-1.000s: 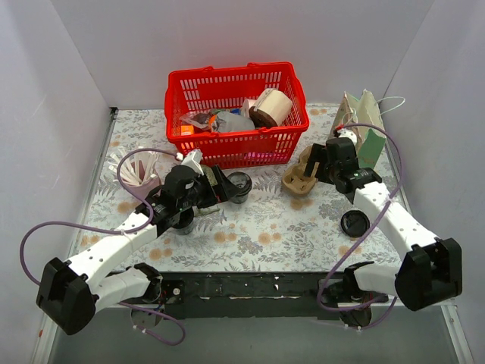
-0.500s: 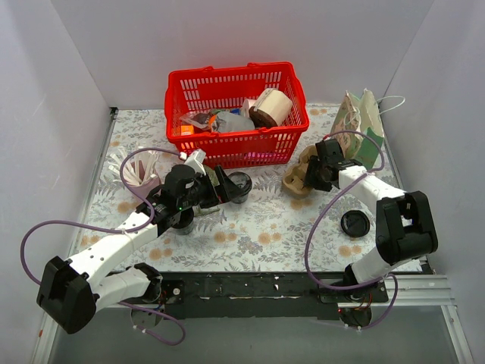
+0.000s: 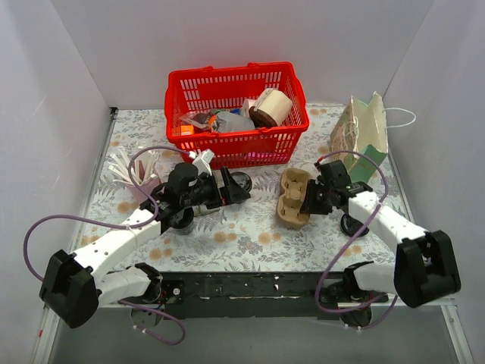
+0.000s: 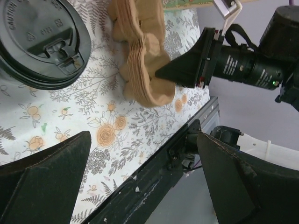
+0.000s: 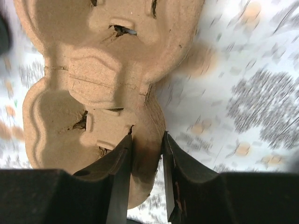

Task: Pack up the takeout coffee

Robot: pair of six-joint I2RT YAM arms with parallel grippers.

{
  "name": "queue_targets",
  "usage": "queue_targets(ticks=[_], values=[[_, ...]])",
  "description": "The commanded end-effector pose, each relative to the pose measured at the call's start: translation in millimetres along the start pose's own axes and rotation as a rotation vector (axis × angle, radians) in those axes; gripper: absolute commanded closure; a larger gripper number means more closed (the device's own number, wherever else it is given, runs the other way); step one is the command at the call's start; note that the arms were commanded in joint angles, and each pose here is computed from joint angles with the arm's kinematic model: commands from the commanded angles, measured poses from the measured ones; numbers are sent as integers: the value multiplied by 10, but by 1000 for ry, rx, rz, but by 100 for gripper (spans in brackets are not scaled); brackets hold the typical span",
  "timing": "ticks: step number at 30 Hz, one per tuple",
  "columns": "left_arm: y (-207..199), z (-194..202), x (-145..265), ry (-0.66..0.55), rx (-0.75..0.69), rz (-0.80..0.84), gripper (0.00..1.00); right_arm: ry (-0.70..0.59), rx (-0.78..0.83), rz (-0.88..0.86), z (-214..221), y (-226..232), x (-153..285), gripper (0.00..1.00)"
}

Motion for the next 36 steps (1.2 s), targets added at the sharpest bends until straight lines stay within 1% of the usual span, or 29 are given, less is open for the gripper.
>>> queue_targets(ticks=[1, 2, 4, 5, 7, 8, 9, 11, 13, 14, 17, 20, 21, 24, 25, 31, 33, 35, 36], values=[[-289, 17, -39, 52, -45, 97, 2, 75, 52, -42, 422, 50, 193, 71], [-300, 52, -92, 67, -46, 91, 2, 88, 65, -40, 518, 59, 209, 69], [-392, 155, -164, 103, -37, 99, 2, 70, 50, -34, 577, 32, 294, 65], [-387, 198, -219, 117, -29, 87, 2, 57, 30, -35, 582, 31, 313, 58], [-437, 340, -349, 165, -24, 78, 2, 27, 31, -44, 613, 8, 349, 50], [-458, 365, -398, 162, -25, 71, 2, 21, 27, -41, 620, -4, 361, 43], [-488, 438, -458, 183, -22, 78, 2, 3, 28, -41, 608, -5, 381, 40], [-577, 441, -507, 184, 10, 113, 2, -15, 38, -50, 568, 16, 412, 33], [-551, 475, -573, 193, 27, 92, 2, -49, 46, -59, 479, 68, 471, 33], [-591, 434, -606, 168, 39, 108, 2, -63, 49, -68, 443, 93, 477, 33], [-527, 407, -724, 131, 53, 77, 2, -85, 51, -88, 344, 171, 493, 34], [-485, 394, -840, 123, 68, 48, 2, -91, 64, -46, 233, 177, 441, 35], [-473, 399, -859, 123, 75, 42, 2, -95, 59, 7, 188, 129, 393, 36], [-445, 406, -916, 112, 75, 28, 2, -132, 57, 50, 40, 137, 358, 36], [-423, 392, -935, 99, 75, 13, 2, -165, 46, 38, -42, 166, 349, 35], [-359, 368, -1112, 83, 67, -27, 2, -234, -21, -29, -304, 268, 276, 35], [-309, 400, -1178, 96, 67, -44, 2, -222, -38, -61, -319, 305, 233, 35], [-302, 376, -1216, 87, 62, -57, 2, -218, -52, -63, -341, 303, 201, 35], [-281, 354, -1239, 71, 59, -72, 2, -194, -50, -85, -325, 326, 176, 35]])
Point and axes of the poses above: each gripper's point midway between its finger pads, its own x axis back along the fingers, its own y axis along the line the jaws close on, z = x × y, the point moved 5 cm from there along x, back along the fingers, and after that the axes turned 4 degrees about -x, right-handed, at the moved point
